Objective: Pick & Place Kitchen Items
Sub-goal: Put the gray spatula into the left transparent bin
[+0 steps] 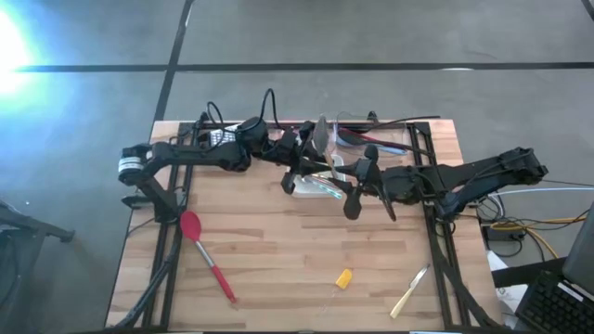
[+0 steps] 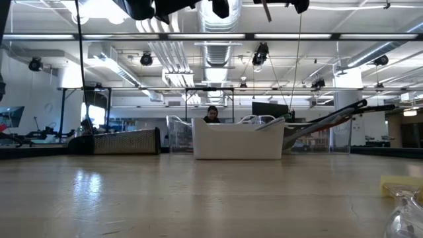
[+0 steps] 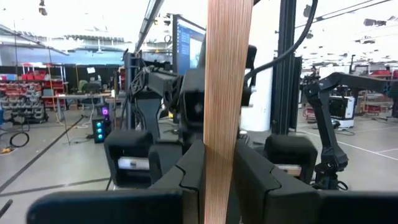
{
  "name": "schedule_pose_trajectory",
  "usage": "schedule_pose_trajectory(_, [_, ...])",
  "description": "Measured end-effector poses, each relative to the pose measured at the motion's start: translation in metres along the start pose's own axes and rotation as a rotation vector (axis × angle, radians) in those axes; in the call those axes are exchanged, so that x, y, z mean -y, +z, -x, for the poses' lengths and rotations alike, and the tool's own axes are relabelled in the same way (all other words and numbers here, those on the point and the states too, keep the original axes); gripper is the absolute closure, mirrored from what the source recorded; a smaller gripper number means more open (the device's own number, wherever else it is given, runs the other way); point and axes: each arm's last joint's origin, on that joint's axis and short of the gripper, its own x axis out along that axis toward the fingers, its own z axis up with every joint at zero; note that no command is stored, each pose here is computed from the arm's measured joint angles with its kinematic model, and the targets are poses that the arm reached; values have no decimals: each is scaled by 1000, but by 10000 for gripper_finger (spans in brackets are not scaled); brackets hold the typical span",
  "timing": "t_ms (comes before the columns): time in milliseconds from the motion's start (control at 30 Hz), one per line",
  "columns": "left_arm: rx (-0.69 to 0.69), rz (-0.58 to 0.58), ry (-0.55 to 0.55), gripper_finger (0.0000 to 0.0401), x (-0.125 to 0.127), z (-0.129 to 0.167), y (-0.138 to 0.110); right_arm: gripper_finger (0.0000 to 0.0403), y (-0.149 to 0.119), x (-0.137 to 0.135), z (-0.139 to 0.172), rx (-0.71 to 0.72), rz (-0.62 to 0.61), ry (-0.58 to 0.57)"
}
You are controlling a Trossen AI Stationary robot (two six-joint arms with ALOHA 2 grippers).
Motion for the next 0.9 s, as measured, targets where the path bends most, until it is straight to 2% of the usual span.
schedule_pose_trajectory(400, [8, -14, -34, 348, 0, -4, 15, 279, -11, 0, -3, -32, -2, 2])
schedule_pose_trajectory(500, [-7, -6, -30, 348, 0, -4, 13, 302, -11, 0, -3, -32, -6, 2])
schedule_pose_trajectory(633, [-11, 3, -29, 348, -1, -4, 12, 358, -12, 0, -3, -44, -11, 31])
schedule_pose_trajectory(900, [-18, 17, -22, 348, -1, -3, 11, 357, -11, 0, -1, -44, -16, 41])
